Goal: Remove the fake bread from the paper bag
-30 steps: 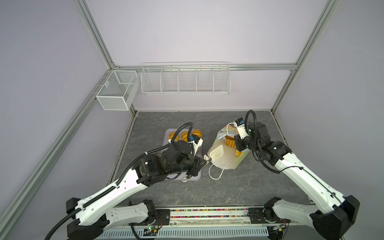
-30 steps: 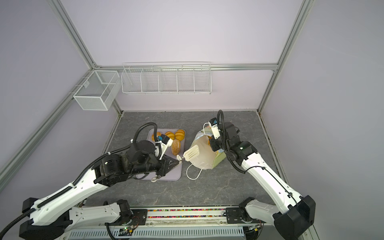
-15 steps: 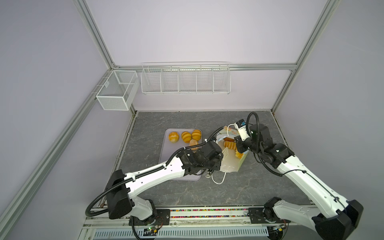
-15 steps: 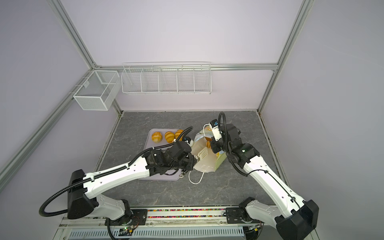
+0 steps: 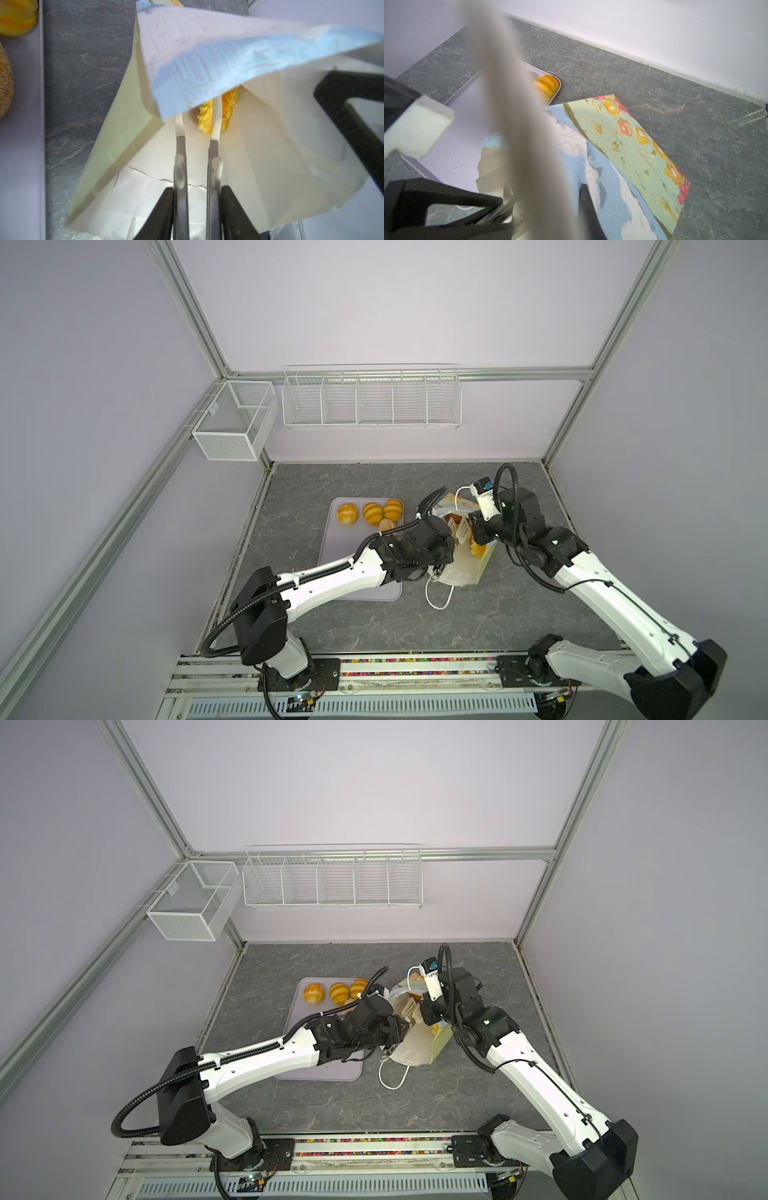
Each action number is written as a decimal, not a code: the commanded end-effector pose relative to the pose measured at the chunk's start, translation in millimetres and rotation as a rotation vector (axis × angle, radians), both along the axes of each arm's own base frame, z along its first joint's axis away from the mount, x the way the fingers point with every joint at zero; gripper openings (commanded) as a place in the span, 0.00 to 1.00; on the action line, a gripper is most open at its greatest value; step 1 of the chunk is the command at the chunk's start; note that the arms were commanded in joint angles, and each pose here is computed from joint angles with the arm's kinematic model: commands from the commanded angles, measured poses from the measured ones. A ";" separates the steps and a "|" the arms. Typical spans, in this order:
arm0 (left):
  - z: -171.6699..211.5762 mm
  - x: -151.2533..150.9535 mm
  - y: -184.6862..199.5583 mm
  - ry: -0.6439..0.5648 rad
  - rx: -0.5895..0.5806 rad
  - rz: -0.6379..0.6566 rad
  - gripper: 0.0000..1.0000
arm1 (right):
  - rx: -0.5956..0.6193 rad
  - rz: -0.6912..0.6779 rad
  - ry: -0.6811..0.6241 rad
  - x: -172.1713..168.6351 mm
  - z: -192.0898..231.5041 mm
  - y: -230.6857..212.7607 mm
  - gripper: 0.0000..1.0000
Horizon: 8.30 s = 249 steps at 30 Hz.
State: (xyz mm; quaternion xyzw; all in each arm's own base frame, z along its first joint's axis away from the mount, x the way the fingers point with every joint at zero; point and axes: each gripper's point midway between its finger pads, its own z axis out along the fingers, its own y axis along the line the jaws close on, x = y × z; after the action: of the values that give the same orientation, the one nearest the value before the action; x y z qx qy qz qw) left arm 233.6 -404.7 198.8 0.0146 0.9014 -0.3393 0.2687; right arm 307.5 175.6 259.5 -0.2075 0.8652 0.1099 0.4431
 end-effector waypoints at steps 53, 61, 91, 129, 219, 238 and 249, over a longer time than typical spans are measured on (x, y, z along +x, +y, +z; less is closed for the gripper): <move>-24.2 23.5 1.9 0.171 -0.098 0.340 0.42 | 0.090 -0.035 -0.078 3.0 4.6 14.9 0.07; -32.9 28.6 -4.3 0.160 -0.105 0.332 0.43 | 0.093 -0.024 -0.076 1.8 3.8 19.4 0.07; -51.7 43.3 -11.1 0.120 -0.012 0.292 0.23 | 0.076 0.006 -0.048 -3.5 -2.9 28.9 0.07; -46.7 -11.5 -24.4 0.084 0.012 0.033 0.59 | 0.055 -0.012 -0.064 -5.4 2.5 21.1 0.07; -81.7 0.2 -42.5 0.082 0.106 -0.029 0.73 | 0.145 0.150 -0.073 -19.9 2.4 32.1 0.07; -107.8 -6.2 -64.3 0.127 0.114 -0.082 0.73 | 0.157 0.107 -0.063 -15.1 10.2 27.5 0.07; -106.8 1.6 -65.2 0.102 0.106 -0.040 0.51 | 0.155 0.108 -0.067 -18.9 10.8 24.5 0.06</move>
State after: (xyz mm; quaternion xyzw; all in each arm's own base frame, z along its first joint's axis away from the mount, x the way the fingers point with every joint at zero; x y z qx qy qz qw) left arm 236.7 -464.6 101.5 0.0292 0.9268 -0.3102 0.2096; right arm 301.8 175.6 249.8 -0.2003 0.8506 0.1302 0.4685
